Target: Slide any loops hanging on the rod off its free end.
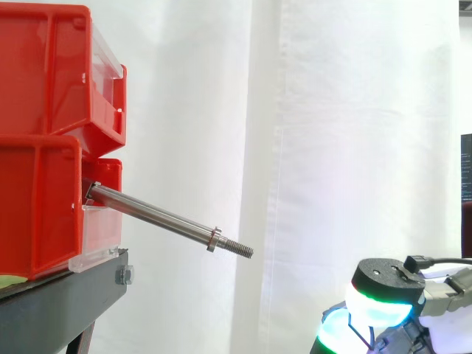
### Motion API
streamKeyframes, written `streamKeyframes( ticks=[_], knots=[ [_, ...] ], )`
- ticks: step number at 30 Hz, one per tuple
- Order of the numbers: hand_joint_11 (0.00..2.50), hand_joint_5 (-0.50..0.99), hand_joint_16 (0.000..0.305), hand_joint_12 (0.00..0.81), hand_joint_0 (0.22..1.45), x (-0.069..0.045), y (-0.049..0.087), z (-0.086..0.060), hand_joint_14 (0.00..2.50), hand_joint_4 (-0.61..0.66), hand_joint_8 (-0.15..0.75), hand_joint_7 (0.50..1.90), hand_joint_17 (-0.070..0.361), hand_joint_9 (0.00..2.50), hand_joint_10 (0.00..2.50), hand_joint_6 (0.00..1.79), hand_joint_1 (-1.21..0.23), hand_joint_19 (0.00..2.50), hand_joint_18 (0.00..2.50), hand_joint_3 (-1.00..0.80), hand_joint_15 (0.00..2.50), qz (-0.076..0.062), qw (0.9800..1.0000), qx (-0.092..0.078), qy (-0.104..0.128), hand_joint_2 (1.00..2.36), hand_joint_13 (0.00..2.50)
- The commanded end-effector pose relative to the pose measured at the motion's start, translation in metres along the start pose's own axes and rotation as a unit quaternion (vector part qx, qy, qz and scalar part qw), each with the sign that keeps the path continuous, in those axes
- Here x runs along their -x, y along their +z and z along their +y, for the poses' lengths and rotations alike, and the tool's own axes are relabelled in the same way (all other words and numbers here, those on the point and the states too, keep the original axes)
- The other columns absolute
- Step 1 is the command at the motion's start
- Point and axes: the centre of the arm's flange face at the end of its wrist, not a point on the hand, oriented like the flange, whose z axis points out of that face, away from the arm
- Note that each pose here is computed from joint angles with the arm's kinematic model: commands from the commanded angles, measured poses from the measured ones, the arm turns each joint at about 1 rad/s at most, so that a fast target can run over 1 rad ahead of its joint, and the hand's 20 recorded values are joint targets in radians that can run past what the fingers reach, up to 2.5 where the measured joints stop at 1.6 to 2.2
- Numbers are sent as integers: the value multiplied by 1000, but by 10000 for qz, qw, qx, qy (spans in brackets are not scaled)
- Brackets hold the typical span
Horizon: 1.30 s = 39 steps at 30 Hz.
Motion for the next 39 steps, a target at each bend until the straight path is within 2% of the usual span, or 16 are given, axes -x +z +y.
streamKeyframes(
  ticks=[1,10,14,18,20,22,25,29,34,39],
  knots=[
    [105,-125,46,327,605,0,0,1,0,130,303,1040,103,812,3,882,-685,192,478,-495,19,-8,10000,22,15,1000,457],
    [89,-117,45,323,587,-1,0,0,0,149,306,998,101,797,2,869,-559,193,416,-500,12,-8,10000,8,55,1000,406],
    [87,-113,46,319,557,0,-3,-2,0,157,309,1031,103,793,3,862,-566,181,419,-500,5,-115,9998,-129,-34,1000,395],
    [80,-103,45,314,580,1,-4,-5,0,124,302,1057,101,802,2,860,-578,187,418,-500,0,-115,9997,-208,-40,1000,395],
    [92,-96,44,314,596,1,-4,-3,0,86,305,1074,100,819,2,861,-623,176,436,-445,0,-108,9998,-187,-32,1004,416],
    [107,-84,46,326,592,1,-4,-3,0,44,309,1102,102,870,3,869,-709,170,521,-307,9,-108,9998,-179,-29,1012,488],
    [72,-68,49,342,582,1,-4,-4,1,-6,312,1084,111,900,0,865,-761,142,599,-201,0,-108,9998,-187,-32,1014,536],
    [45,-64,51,348,578,1,-4,-3,0,-52,296,1082,115,911,0,860,-778,113,617,-161,0,-115,9998,-179,-29,1014,550],
    [91,-99,51,352,588,0,-3,-3,0,4,314,1068,115,882,2,886,-795,118,587,-95,0,-108,9998,-143,-17,1014,537],
    [91,-108,50,348,602,0,-2,-1,1,8,310,1047,113,868,2,893,-794,159,559,-137,0,-115,9999,-71,-6,1014,515]
  ],
)
